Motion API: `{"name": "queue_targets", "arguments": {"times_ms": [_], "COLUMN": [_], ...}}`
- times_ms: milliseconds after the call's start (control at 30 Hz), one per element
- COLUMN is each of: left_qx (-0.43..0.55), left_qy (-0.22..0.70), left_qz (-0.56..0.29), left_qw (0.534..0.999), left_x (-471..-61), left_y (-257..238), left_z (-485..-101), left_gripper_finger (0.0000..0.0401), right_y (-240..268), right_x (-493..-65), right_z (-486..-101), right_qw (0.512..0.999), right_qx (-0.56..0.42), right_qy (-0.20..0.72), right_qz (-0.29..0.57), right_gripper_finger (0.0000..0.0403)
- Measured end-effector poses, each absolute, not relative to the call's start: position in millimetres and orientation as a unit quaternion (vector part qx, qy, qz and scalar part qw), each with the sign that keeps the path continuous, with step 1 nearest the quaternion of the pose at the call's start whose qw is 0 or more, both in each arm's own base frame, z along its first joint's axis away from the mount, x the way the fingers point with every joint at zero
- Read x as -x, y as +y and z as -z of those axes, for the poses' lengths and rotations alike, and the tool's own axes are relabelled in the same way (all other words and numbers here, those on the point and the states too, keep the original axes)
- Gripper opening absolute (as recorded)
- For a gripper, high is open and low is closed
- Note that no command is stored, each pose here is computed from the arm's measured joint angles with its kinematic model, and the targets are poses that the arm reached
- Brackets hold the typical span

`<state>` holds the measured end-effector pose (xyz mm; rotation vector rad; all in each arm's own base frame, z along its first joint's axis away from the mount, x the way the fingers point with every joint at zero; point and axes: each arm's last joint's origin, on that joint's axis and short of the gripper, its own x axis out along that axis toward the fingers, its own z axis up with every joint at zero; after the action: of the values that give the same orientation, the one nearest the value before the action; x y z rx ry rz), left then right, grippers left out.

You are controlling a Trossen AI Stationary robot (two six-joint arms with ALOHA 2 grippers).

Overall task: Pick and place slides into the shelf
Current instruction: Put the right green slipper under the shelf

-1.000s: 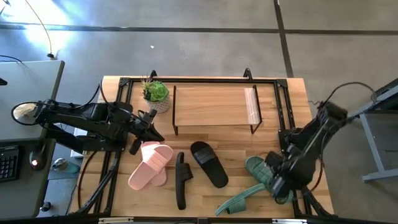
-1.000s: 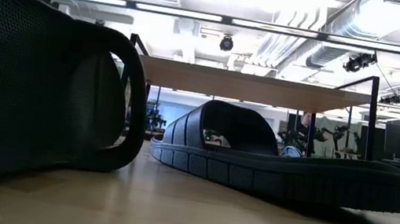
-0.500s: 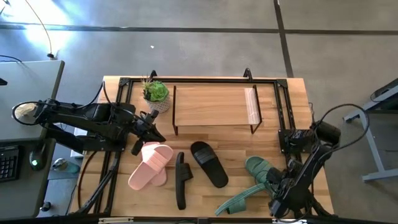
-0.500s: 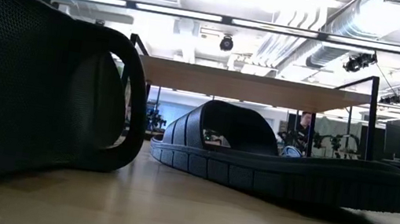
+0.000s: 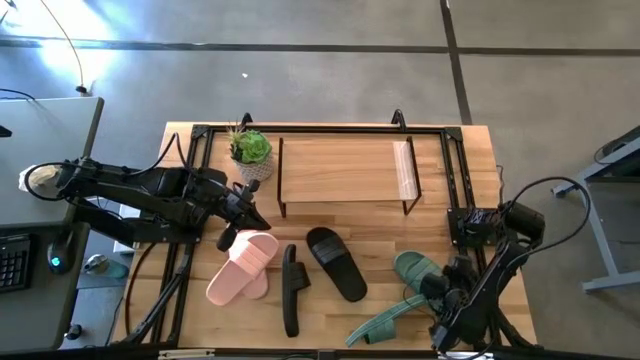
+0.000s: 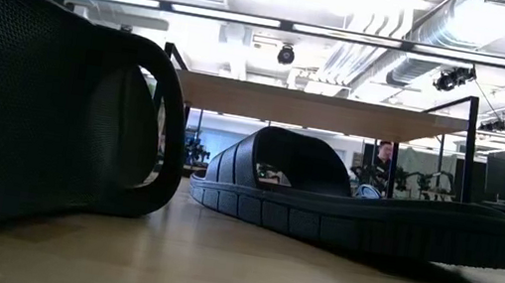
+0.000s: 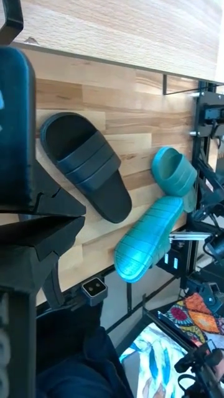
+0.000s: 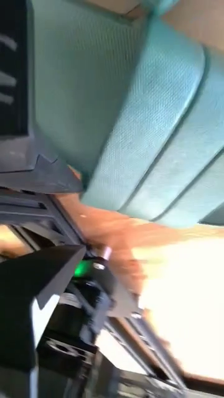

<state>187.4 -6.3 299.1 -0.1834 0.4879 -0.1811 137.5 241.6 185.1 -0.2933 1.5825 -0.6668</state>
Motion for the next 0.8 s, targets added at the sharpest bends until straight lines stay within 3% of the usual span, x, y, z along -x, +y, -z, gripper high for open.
{"name": "queue_targets", "arguments": {"times_ms": [300, 800], "left_qx": [0.091, 0.091], "left_qy": [0.24, 0.24], "left_qz": [0.089, 0.09], "left_qw": [0.962, 0.962], "left_x": [-187.1, -187.1], "left_y": [-6.3, -6.4], "left_z": [-299.4, -299.4], "left_gripper_finger": [0.0001, 0.0001], "right_y": [244.5, 246.3], "right_x": [-140.8, -148.8], "right_z": [-182.6, -180.2], "right_qw": [0.664, 0.701], "right_qx": [0.132, 0.14], "right_qy": [0.687, 0.656], "right_qz": [0.266, 0.242], "right_gripper_finger": [0.0162, 0.016]}}
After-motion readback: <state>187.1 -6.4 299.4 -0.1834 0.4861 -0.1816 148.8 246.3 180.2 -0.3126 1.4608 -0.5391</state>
